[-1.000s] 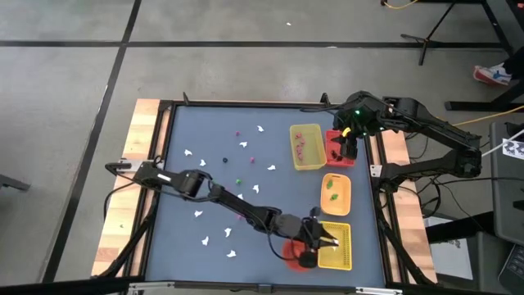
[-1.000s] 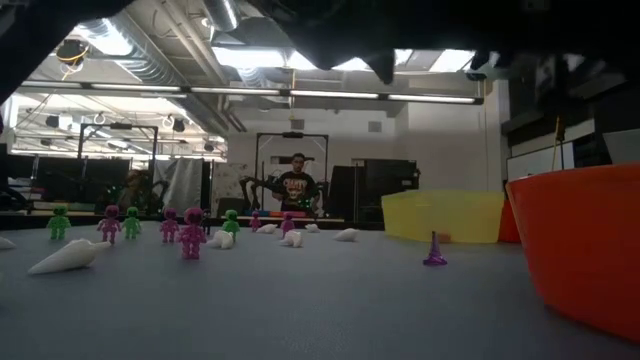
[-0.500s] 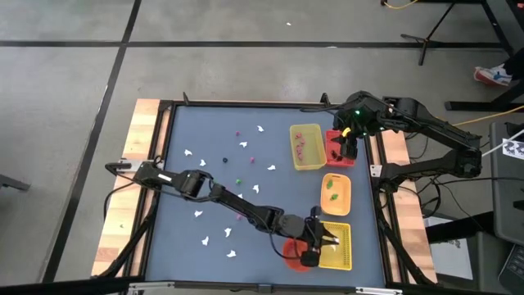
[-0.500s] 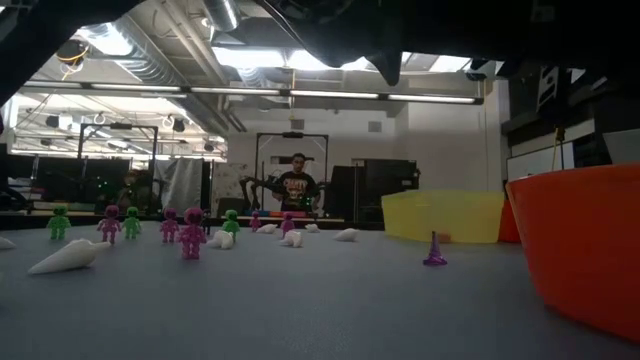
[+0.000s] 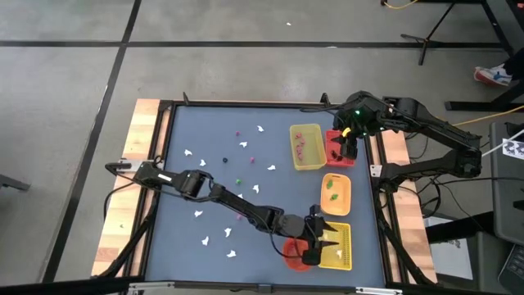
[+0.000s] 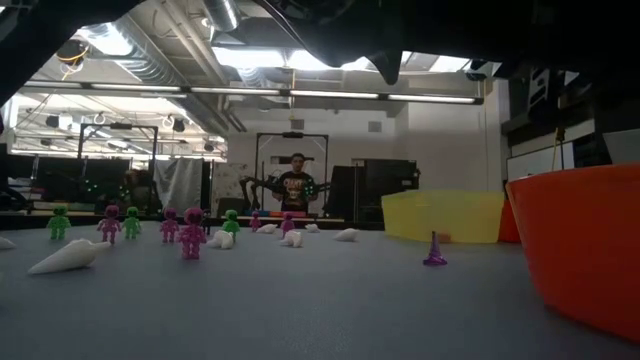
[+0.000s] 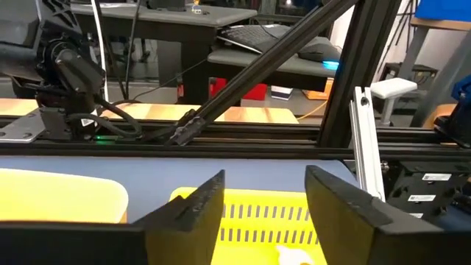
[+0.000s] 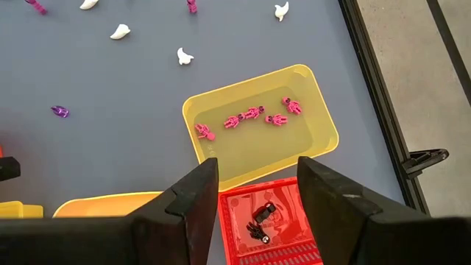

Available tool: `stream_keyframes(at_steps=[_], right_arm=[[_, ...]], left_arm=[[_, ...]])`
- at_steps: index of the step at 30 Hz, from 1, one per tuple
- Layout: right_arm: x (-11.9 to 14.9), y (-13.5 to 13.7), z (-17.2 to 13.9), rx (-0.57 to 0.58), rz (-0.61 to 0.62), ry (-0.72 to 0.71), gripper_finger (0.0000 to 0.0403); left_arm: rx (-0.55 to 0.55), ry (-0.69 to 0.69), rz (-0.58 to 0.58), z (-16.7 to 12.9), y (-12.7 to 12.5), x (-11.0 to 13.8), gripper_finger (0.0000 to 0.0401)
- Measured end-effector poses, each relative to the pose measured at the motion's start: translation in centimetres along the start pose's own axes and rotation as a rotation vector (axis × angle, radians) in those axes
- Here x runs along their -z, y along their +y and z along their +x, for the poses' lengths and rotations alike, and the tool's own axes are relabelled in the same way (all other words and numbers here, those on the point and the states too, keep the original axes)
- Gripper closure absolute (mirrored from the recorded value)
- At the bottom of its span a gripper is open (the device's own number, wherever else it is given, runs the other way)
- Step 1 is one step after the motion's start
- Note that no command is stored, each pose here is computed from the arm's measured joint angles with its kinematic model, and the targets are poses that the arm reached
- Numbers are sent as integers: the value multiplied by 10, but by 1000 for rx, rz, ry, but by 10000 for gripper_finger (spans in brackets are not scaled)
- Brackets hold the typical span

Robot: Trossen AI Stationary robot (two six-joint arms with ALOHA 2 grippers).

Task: Sort Halloween decoration
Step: Put the white ghost toy into the yellow box, then put the pink skeleton toy into the top yellow bin

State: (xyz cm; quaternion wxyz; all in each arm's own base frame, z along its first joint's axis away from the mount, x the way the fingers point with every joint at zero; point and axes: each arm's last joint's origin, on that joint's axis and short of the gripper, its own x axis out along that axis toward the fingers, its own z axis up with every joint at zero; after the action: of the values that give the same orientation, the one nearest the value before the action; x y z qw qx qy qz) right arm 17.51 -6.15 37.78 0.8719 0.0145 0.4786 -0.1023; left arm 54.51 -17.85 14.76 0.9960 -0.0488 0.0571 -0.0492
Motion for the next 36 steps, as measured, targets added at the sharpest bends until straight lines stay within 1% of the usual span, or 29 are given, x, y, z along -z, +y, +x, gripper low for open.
stream_keyframes(at_steps=[4,15,18,21,23,26,30,36], right_arm=[[0,0,0,0,0,0,219],[0,0,0,0,0,0,219],[0,0,0,0,0,1,219],[0,0,0,0,0,2,219],[0,0,0,0,0,2,219],[0,0,0,0,0,3,219],[0,0,0,0,0,1,219],[0,0,0,-1,-1,-1,219]], left_arm=[[2,0,0,0,0,0,220],[-1,-1,0,0,0,-1,222],[-3,6,3,-1,0,-5,222],[-9,47,34,-6,1,-18,222],[-20,103,73,-10,3,-29,222],[-36,194,109,-22,6,-51,222],[-54,301,132,-43,10,-84,222],[-91,457,169,-84,17,-128,222]])
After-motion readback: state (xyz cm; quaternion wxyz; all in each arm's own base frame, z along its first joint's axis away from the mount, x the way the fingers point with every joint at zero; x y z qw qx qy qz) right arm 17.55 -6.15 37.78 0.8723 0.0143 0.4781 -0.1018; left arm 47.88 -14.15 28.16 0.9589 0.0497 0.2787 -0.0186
